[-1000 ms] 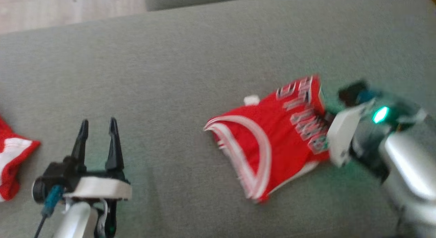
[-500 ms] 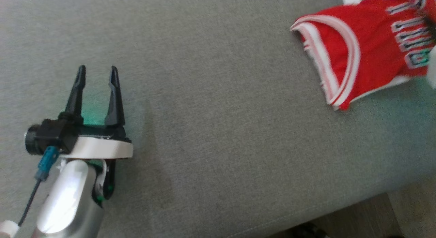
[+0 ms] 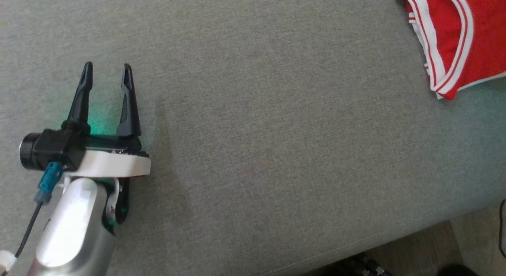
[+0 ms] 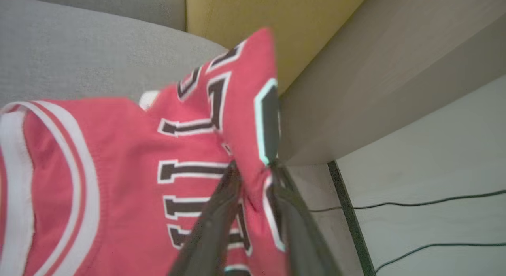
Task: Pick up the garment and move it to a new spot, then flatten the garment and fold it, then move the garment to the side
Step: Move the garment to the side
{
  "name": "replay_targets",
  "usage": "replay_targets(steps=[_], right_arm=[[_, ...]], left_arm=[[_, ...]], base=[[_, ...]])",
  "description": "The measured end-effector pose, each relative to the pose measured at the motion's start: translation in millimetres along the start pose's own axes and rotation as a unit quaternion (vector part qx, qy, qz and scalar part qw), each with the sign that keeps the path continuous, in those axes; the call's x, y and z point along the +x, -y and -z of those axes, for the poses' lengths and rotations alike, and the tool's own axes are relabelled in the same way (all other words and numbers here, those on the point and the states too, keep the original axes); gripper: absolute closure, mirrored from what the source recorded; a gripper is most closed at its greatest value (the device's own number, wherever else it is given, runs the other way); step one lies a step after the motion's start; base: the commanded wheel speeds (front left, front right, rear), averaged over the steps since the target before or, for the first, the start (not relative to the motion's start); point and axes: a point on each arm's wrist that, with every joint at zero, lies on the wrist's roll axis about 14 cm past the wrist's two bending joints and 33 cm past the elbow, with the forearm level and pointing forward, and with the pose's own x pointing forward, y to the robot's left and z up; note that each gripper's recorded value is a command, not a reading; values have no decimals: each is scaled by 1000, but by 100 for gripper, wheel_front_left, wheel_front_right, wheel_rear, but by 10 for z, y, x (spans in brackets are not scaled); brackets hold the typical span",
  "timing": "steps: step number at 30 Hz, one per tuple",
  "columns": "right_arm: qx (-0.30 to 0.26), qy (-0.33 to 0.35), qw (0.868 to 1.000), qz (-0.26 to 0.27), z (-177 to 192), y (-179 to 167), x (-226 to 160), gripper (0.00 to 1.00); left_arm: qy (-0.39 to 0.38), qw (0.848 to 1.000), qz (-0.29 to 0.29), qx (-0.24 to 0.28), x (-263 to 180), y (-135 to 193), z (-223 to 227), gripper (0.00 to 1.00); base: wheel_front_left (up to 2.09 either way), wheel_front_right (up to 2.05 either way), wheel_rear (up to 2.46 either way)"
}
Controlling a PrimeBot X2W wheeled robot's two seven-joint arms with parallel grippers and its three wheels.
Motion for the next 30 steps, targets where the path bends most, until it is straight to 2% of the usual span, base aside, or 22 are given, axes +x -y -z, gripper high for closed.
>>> replay_targets(steps=[9,12,15,20,23,25,30], right_arm=[[-9,106,994,-19,-487,-176,-139,0],[14,163,986,-43,-745,-342,-297,0],[56,220,971,-78,-909,-583,-530,0],[109,279,943,-146,-882,-1146,-995,0],[147,291,929,-176,-742,-1430,-1266,0],[165,292,924,-184,-618,-1556,-1412,0],[174,280,921,-209,-411,-1859,-1663,0]], left_arm=[[14,1000,-20,3,-169,-38,-179,0],[17,999,-31,-5,-306,-23,-240,0],[11,999,-48,-7,-535,-61,-244,0],[4,996,-87,-3,-982,-204,-262,0],[10,995,-104,-1,-1232,-239,-313,0],[15,993,-117,1,-1389,-282,-346,0],[27,990,-141,4,-1652,-375,-409,0]], base=[[0,0,0],[0,0,0],[0,0,0],[0,0,0],[0,0,0],[0,0,0],[0,0,0]])
